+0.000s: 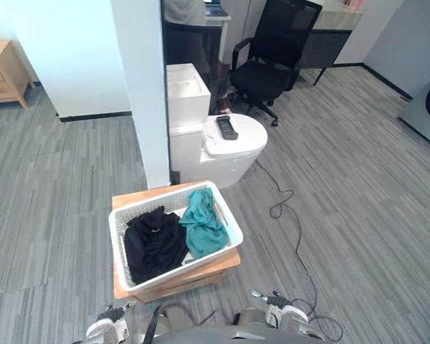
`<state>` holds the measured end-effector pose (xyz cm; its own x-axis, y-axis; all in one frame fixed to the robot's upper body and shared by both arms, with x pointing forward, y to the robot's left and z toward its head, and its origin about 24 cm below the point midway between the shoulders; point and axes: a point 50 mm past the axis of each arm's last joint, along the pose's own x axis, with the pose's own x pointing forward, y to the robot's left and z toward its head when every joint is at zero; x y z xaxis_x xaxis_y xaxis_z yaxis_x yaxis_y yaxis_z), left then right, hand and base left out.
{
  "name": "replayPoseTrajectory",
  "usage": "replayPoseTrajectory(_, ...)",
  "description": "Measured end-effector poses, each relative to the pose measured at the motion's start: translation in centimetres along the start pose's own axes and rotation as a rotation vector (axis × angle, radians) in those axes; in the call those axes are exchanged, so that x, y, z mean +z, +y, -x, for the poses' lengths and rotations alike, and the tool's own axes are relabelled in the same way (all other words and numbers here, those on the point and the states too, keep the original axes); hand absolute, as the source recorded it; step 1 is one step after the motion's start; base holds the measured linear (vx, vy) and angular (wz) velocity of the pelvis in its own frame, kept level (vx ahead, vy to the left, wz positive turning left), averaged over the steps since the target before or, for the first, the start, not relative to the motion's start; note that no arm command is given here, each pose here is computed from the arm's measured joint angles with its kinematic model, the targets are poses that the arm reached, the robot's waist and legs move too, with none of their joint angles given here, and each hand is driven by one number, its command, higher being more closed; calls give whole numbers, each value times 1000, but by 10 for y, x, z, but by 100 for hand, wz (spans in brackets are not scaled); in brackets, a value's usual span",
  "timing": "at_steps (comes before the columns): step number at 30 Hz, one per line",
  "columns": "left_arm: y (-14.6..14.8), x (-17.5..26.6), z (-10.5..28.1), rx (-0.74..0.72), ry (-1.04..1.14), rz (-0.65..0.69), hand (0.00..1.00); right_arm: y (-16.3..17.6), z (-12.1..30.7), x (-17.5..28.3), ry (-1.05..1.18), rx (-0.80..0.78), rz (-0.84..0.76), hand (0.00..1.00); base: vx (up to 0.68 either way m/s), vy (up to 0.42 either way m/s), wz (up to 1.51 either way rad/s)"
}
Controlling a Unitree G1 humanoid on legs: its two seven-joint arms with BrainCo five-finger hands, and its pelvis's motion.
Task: Pick up the laundry basket with both hands and put the clothes into the washing machine.
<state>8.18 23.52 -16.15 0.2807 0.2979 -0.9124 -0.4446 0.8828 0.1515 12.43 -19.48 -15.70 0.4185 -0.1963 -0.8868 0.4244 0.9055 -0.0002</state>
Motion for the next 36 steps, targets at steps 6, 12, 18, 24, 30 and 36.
replayPoseTrajectory(6,-20,-15,3,-52,32,8,0,-24,-1,7,-7,-45,29,0,194,-251,24)
replayPoseTrajectory(12,-8,-22,4,-20,50,111,0,-26,4,40,-163,-60,0,0,90,-89,6)
replayPoseTrajectory(18,46,-47,13,130,60,250,0,-46,35,88,-469,-128,82,0,13,47,-10)
replayPoseTrajectory(24,80,-52,20,231,51,319,0,-64,53,112,-590,-168,118,0,34,27,-8)
replayPoseTrajectory(30,113,34,36,292,-341,414,0,-73,97,165,-894,-211,94,0,7,7,-6)
replayPoseTrajectory(36,128,102,75,338,-702,474,0,-57,116,191,-1037,-166,100,0,0,1,-1)
